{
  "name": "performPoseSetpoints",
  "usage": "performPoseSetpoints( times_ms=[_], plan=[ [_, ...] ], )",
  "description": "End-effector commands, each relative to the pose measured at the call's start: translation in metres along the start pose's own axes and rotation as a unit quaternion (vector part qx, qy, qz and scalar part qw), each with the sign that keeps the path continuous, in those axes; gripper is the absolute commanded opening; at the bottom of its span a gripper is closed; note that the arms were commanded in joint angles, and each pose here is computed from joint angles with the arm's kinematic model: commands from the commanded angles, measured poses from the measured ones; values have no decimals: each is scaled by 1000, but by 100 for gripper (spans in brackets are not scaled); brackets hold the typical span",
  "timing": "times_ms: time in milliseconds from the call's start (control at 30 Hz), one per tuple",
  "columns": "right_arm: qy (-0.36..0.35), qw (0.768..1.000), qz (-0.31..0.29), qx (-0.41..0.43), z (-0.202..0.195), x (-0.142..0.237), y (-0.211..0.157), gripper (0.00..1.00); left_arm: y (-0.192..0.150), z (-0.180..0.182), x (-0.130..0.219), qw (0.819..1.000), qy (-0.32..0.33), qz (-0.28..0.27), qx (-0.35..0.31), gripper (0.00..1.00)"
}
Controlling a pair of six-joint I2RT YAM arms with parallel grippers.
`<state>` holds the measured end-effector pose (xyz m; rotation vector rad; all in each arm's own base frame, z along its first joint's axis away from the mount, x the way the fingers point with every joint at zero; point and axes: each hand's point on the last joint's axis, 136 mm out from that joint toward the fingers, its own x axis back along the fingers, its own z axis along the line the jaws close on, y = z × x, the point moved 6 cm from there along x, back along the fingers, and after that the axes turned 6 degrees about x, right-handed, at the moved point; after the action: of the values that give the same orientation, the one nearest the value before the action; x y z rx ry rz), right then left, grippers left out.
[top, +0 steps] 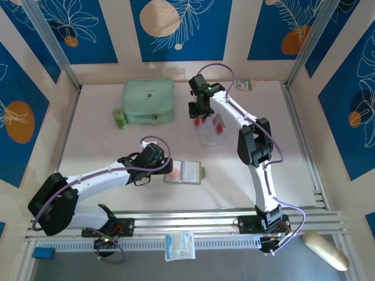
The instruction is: Put the credit cards into the card holder
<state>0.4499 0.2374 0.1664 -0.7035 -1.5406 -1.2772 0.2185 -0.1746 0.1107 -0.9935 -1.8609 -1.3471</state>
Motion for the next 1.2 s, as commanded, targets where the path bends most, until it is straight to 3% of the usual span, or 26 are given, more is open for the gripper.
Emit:
performPoseSetpoints(
  times_ms=[0,567,1167],
  plan=[
    [-39,999,25,19,-4,-8,-2,37,0,2,0,1000,-12,3,10,100],
    [-54,997,50,26,-3,-46,8,36,-1,7,-5,1000,-15,13,21,100],
    [-92,990,62,85,6,-57,0,33,-4,10,-10,999,-18,20,37,100]
  ],
)
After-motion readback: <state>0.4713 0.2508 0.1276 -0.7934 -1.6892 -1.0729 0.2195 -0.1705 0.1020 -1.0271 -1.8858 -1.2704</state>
